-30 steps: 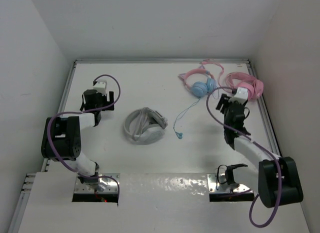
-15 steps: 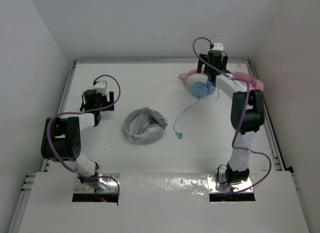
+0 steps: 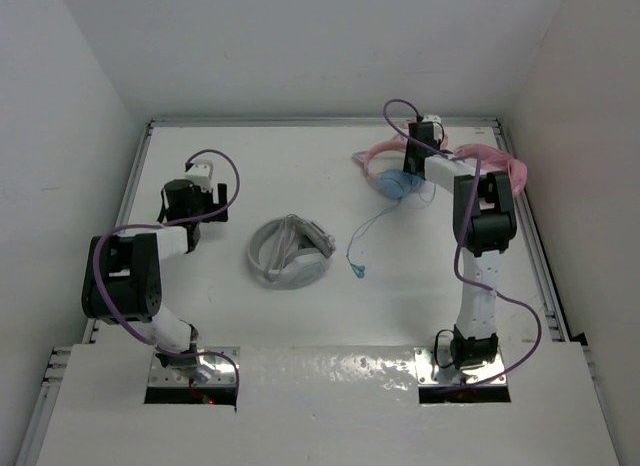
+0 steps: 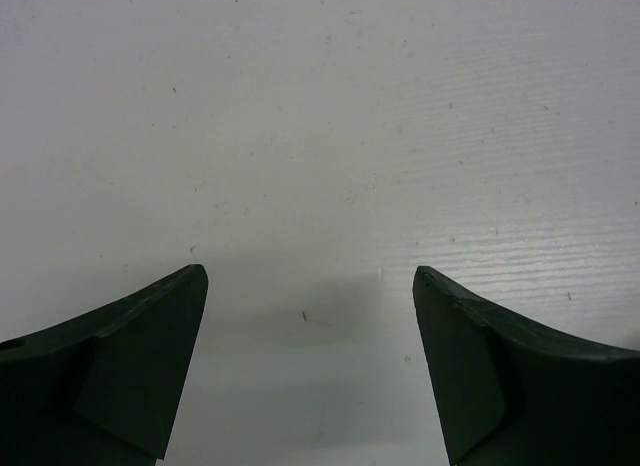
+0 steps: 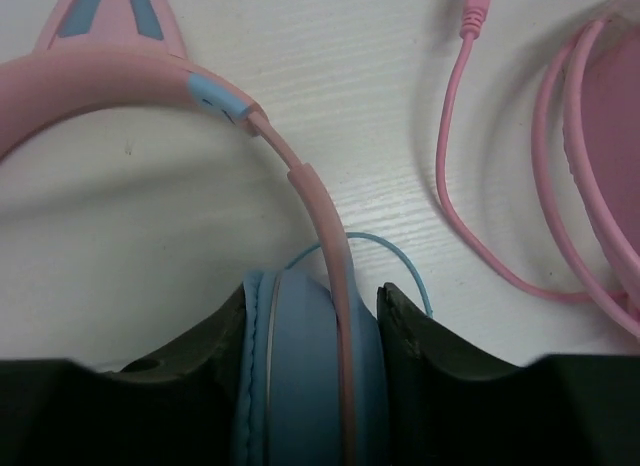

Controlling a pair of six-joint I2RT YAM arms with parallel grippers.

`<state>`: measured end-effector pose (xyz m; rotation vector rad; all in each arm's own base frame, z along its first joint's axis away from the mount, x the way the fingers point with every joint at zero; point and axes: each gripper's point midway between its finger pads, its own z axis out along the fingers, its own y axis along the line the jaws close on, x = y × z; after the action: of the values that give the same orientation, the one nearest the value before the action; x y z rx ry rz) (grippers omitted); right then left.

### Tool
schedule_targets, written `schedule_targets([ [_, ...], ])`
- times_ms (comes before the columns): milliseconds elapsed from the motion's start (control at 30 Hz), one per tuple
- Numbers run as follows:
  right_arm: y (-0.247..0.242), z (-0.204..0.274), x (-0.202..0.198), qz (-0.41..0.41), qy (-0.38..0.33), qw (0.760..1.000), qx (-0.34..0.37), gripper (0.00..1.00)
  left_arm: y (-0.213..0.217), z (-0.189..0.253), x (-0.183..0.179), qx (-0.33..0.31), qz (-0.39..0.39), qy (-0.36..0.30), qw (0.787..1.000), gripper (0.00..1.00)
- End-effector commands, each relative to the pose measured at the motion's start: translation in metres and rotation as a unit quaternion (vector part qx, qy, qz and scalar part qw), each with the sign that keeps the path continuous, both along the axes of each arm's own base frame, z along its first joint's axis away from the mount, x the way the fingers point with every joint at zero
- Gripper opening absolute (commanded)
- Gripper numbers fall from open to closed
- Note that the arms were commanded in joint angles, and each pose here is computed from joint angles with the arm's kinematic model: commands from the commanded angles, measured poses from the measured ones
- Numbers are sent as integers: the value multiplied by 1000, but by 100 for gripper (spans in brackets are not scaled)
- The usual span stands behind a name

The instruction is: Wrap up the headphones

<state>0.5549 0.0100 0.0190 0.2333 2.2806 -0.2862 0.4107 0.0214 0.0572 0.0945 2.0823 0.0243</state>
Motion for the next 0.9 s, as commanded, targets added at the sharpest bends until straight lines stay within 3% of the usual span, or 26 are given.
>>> schedule_targets([
  [0,6,15,-8,14,-3,1000,9,30,-3,20,6,-3,-21,-32,999,81],
  [33,6,27,-9,19,-15,1000,6,10,-5,21,5,0,-30,-34,999,81],
  [67,7,35,-11,23,-24,999,5,0,-7,22,5,0,-39,-34,999,81],
  [133,12,61,-7,35,-68,997,2,0,-14,33,9,-5,-58,-43,997,81],
  [267,29,144,-15,75,-151,983,-68,0,-27,63,17,-14,-97,-26,995,78],
  [400,89,253,-34,132,-262,949,-119,0,-64,148,33,-12,-180,-55,982,78],
  [533,145,316,-53,187,-341,914,-115,0,-115,203,24,32,-248,-60,966,80],
  [700,214,340,-77,255,-385,880,-111,0,-159,264,20,9,-282,-99,954,83],
  [867,271,337,-101,335,-386,857,-69,0,-165,282,25,0,-287,-98,953,84],
])
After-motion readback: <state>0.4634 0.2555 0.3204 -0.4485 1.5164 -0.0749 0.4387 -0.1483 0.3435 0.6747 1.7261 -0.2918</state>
